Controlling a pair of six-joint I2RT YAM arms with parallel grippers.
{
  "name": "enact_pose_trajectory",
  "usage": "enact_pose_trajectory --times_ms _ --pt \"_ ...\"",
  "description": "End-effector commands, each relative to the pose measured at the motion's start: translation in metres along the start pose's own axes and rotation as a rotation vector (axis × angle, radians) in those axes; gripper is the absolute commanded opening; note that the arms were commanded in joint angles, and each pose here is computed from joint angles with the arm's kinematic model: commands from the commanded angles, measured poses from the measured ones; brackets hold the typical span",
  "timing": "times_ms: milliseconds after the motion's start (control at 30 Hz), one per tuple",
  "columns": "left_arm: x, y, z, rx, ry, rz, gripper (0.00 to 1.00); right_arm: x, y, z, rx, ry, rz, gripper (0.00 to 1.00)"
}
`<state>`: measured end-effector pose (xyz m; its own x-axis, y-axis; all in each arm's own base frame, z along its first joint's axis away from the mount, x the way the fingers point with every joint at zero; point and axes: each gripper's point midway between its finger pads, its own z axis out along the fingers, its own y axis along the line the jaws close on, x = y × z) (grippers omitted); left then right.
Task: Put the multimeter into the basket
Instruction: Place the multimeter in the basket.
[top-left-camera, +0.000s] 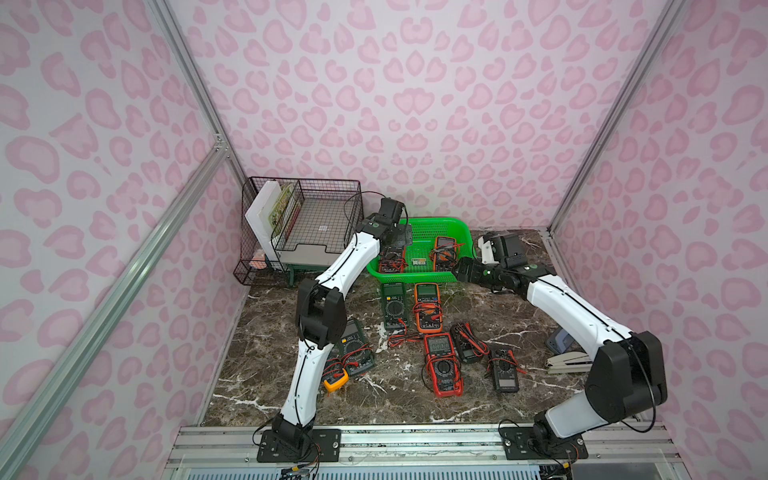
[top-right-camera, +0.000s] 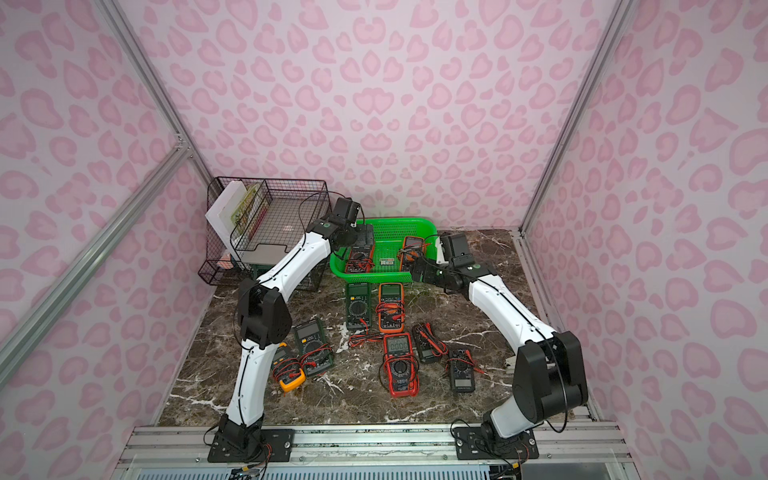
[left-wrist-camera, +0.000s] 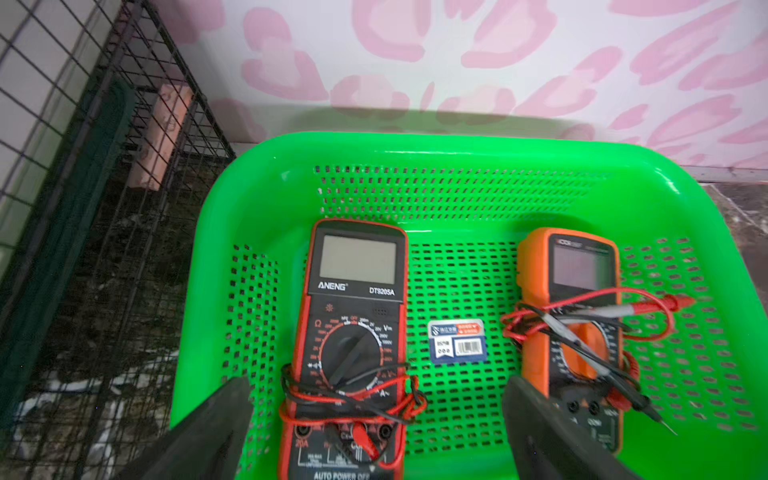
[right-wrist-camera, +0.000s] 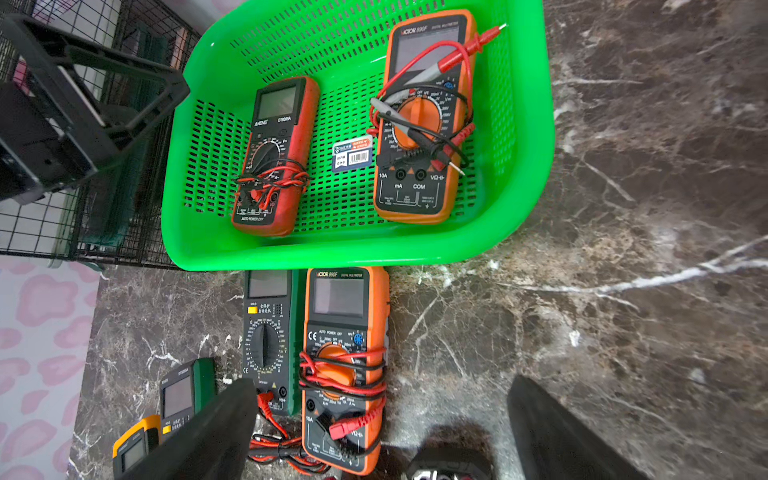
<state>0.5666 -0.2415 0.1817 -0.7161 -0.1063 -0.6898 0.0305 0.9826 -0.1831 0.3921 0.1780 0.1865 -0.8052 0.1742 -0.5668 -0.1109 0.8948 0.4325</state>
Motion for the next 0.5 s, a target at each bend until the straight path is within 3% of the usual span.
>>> enact_pose_trajectory --times_ms 0,267,467 --pt "0.020 -0.018 -0.019 0.061 0.075 -0.021 0.99 0.005 0.000 -0.006 0.014 -0.003 -0.021 0.99" --pt "0.086 -0.030 -0.069 0.074 0.236 -0.030 0.99 0.062 0.008 -0.014 0.069 0.092 -0.120 0.99" --pt "0.144 0.000 -0.109 0.037 0.363 -0.103 0.99 0.109 0.011 -0.023 0.079 0.159 -0.148 0.99"
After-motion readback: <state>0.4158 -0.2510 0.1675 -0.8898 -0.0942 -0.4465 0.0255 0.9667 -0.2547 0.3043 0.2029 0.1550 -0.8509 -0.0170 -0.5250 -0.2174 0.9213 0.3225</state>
